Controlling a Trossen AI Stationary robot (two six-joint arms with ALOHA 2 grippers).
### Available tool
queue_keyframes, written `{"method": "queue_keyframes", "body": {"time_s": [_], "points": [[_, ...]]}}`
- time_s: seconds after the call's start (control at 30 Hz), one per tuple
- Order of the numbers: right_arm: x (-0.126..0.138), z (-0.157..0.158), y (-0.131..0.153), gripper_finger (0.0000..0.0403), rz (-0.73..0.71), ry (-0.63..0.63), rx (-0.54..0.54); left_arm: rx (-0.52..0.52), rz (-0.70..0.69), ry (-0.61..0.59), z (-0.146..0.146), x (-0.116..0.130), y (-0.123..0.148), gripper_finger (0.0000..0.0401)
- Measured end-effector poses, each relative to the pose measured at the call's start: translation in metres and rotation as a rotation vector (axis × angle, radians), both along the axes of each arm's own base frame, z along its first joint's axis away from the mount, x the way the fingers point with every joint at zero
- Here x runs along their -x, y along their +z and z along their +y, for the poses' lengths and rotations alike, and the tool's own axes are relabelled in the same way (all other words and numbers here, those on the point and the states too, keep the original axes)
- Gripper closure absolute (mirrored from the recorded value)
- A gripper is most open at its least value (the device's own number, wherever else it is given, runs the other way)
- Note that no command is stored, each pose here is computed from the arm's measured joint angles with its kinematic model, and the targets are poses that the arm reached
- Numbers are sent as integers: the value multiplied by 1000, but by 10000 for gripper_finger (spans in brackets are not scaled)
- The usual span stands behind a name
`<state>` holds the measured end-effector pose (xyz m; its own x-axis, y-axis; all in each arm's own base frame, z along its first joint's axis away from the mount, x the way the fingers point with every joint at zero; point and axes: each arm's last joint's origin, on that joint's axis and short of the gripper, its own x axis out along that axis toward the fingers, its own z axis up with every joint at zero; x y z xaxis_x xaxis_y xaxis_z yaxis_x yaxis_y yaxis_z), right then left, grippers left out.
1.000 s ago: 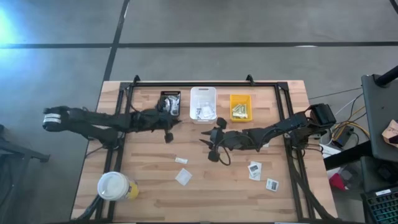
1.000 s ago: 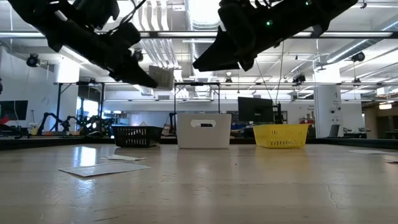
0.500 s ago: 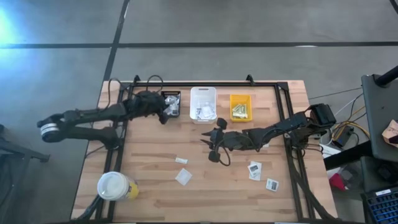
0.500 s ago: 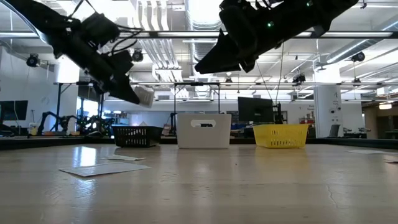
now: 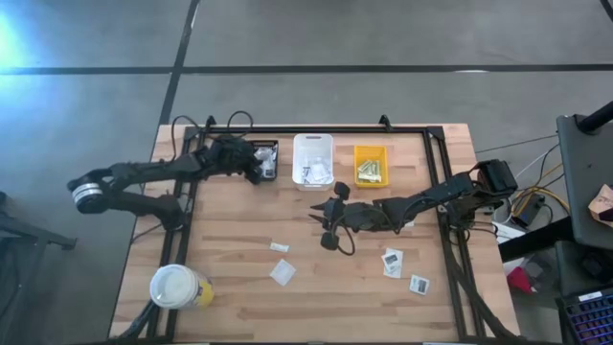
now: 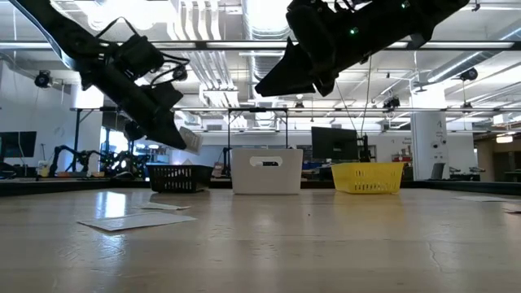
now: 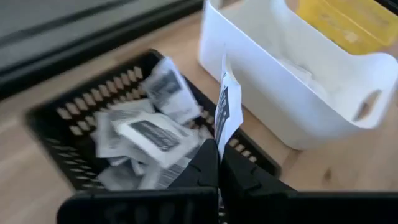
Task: Pick & Place First Aid Supplies
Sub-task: Put the towelette pack into the black basket
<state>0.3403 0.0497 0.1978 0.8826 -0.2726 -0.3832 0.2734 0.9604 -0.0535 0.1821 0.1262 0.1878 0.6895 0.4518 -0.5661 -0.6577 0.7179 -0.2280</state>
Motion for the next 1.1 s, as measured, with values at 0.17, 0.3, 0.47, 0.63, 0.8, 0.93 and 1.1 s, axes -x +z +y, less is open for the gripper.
{"method": "queue_keyframes", "body": {"time_s": [0.17, 0.3, 0.47, 0.63, 0.8, 0.93, 1.1], "points": [[0, 1, 0, 299, -5, -5, -16, 48, 7, -30, 2, -5, -6, 401], [0, 2, 0, 294, -8, -7, -27, 75, 28, -19, 5, -8, -12, 401], [0, 2, 0, 291, -9, -8, -30, 95, 51, -7, 10, -12, -17, 401], [0, 2, 0, 298, -10, -9, -33, 97, 54, -3, 15, -16, -16, 400], [0, 2, 0, 307, -9, -9, -33, 94, 48, -1, 17, -19, -11, 391], [1, 2, -1, 312, -4, -9, -32, 99, 67, 12, 17, -18, -11, 375], [1, 1, -1, 314, 5, -10, -30, 81, 90, 50, 18, -17, -11, 349]]}}
